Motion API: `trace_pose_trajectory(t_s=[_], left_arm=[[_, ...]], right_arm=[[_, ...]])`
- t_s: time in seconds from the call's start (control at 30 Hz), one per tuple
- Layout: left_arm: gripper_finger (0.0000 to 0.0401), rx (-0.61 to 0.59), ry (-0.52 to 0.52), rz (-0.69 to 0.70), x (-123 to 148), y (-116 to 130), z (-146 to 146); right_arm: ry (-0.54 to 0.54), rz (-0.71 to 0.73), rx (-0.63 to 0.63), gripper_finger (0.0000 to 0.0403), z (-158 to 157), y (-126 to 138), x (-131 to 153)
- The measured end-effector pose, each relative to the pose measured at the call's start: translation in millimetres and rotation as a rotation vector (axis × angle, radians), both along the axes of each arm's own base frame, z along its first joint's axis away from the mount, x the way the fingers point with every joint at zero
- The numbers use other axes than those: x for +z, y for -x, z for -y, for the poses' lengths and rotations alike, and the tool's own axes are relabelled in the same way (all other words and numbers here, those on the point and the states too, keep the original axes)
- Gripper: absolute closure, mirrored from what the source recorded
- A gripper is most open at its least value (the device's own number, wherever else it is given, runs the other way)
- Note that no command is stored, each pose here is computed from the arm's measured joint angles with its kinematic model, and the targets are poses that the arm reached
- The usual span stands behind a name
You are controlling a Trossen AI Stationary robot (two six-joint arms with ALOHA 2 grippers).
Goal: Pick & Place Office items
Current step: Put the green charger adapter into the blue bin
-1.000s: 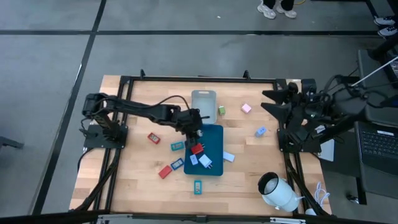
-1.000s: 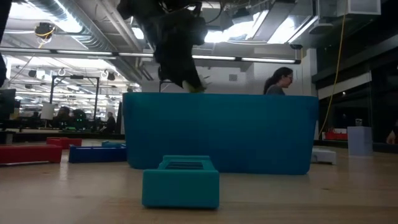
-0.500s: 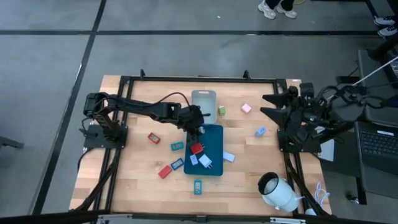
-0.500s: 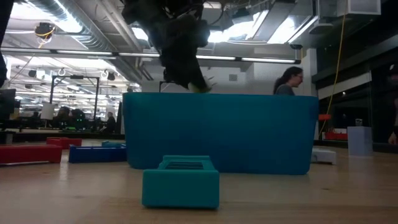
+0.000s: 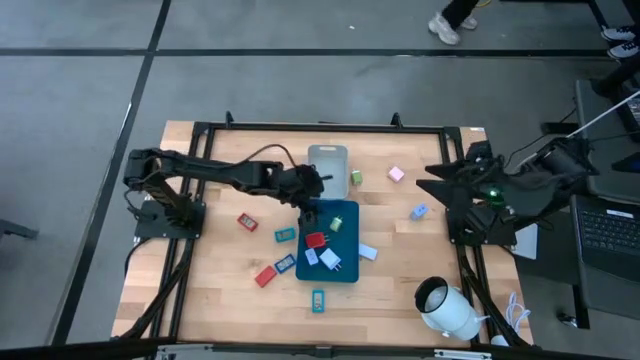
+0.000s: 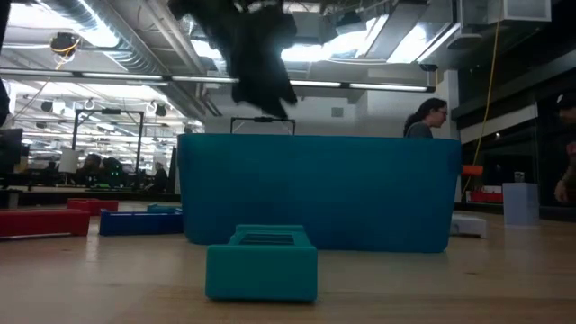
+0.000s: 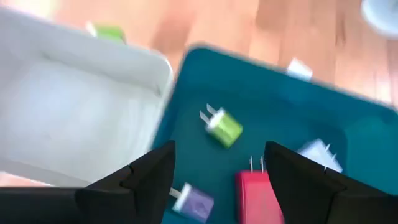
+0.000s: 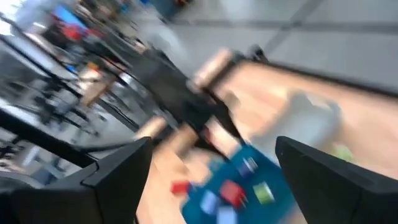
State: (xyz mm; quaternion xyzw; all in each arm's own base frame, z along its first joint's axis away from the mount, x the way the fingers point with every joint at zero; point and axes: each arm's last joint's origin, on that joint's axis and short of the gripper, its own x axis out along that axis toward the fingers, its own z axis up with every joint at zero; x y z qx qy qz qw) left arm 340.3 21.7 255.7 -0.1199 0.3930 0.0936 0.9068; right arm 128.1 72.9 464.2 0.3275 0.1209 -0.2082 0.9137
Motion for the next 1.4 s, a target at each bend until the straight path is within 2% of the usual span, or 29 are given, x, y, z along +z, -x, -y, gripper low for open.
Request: trace_pose_trajectory(t_s=[0.13, 0.33, 0.47, 0.57, 0.67, 0.8, 0.9, 1.1, 1.2, 1.4], left_arm=[[0.0159, 0.103, -0.071, 0.036, 32.5, 27.2, -1.8], [0.0161, 0.311, -0.167, 0.024, 74.3, 90.1, 0.4], [0.0161, 0.411, -0.192, 0.087, 94.1, 122.6, 7.9], [0.0162, 0.452, -0.193, 0.138, 102.8, 136.2, 12.7], [0.0163, 0.472, -0.201, 0.154, 106.1, 143.5, 15.0], [0.0164, 0.478, -0.198, 0.147, 105.3, 144.4, 15.7], [0.0164, 0.478, -0.2, 0.134, 103.0, 141.3, 15.9], [0.0164, 0.477, -0.202, 0.127, 101.8, 139.6, 15.9], [0.0164, 0.481, -0.198, 0.131, 102.0, 139.8, 15.9], [0.0164, 0.479, -0.188, 0.131, 101.8, 139.7, 16.2]], right_arm=[[-0.129, -0.094, -0.103, 0.0055, 3.2, 4.9, -20.9], [-0.302, -0.124, -0.209, 0.0055, -7.4, -9.9, -58.6], [-0.365, -0.192, -0.347, 0.0055, -1.6, -27.1, -97.2], [-0.372, -0.274, -0.414, 0.0055, 12.7, -36.1, -116.7], [-0.338, -0.373, -0.395, 0.0055, 30.4, -48.2, -132.3], [-0.235, -0.455, -0.354, 0.0055, 58.6, -63.7, -144.0], [-0.195, -0.517, -0.319, 0.0055, 79.9, -79.2, -153.3], [-0.238, -0.678, -0.262, 0.0055, 119.2, -113.9, -188.0], [-0.244, -0.752, -0.275, 0.0055, 133.3, -125.2, -205.8], [-0.331, -0.739, -0.251, 0.0055, 155.6, -149.3, -233.0]])
